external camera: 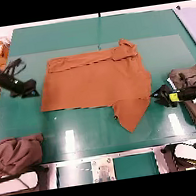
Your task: Fold the shirts.
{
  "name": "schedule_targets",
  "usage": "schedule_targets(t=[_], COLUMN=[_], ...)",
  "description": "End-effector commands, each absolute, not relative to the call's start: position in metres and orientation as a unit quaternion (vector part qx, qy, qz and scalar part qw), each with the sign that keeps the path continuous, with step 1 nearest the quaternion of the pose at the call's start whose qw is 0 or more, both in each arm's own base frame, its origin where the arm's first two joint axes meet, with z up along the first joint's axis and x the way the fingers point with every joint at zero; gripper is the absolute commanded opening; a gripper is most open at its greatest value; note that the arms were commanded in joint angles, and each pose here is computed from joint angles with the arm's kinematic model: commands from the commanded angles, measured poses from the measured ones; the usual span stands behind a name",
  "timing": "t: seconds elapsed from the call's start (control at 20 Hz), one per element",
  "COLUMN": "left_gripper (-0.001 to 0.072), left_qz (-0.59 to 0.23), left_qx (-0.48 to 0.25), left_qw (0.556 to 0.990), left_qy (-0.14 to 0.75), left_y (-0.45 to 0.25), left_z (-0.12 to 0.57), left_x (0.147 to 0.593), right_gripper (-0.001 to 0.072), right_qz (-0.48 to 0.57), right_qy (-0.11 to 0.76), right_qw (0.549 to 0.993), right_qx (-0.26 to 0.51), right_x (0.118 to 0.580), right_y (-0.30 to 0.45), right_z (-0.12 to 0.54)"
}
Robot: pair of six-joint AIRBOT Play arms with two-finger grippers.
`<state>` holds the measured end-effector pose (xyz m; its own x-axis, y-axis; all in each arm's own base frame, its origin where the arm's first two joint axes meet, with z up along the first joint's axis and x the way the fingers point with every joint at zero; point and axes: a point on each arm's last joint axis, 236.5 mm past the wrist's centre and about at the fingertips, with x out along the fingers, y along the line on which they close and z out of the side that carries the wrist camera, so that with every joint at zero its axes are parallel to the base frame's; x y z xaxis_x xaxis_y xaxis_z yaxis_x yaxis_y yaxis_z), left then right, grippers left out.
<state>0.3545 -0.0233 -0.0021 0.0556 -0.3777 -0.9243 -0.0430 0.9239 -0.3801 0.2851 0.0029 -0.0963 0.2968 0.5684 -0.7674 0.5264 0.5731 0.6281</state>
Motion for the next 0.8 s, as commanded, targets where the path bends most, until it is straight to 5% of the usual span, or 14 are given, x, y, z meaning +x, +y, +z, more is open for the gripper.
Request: schedule_targets(t=[0.0,0.1,0.2,0.25,0.35,0.5,0.75], left_gripper=[0.0017,0.0019,0.0021,0.0025,0.0525,0.0542,0.0542], left_qz=[-0.094,-0.099,-0.099,-0.095,-0.083,-0.072,-0.077], left_qx=[-0.216,-0.250,-0.258,-0.256,-0.262,-0.278,-0.403], left_qw=[0.694,0.695,0.697,0.701,0.713,0.718,0.693], left_qy=[0.680,0.667,0.662,0.658,0.645,0.634,0.593], left_y=[0.000,0.007,0.009,0.011,0.015,0.011,-0.032], left_z=[-0.010,-0.002,0.000,-0.001,-0.001,-0.015,-0.068], left_x=[0.315,0.314,0.315,0.318,0.327,0.332,0.323], right_gripper=[0.0470,0.0424,0.0103,0.0015,0.0015,0.0015,0.0016], right_qz=[0.021,0.045,0.060,0.071,0.073,0.047,0.047], right_qy=[0.592,0.595,0.593,0.588,0.580,0.567,0.564], right_qw=[0.655,0.651,0.658,0.662,0.669,0.678,0.674], right_qx=[0.469,0.469,0.459,0.459,0.459,0.466,0.475], right_x=[0.291,0.300,0.307,0.311,0.316,0.312,0.311], right_y=[0.018,0.031,0.029,0.025,0.008,-0.025,-0.027], right_z=[-0.119,-0.122,-0.117,-0.110,-0.097,-0.091,-0.089])
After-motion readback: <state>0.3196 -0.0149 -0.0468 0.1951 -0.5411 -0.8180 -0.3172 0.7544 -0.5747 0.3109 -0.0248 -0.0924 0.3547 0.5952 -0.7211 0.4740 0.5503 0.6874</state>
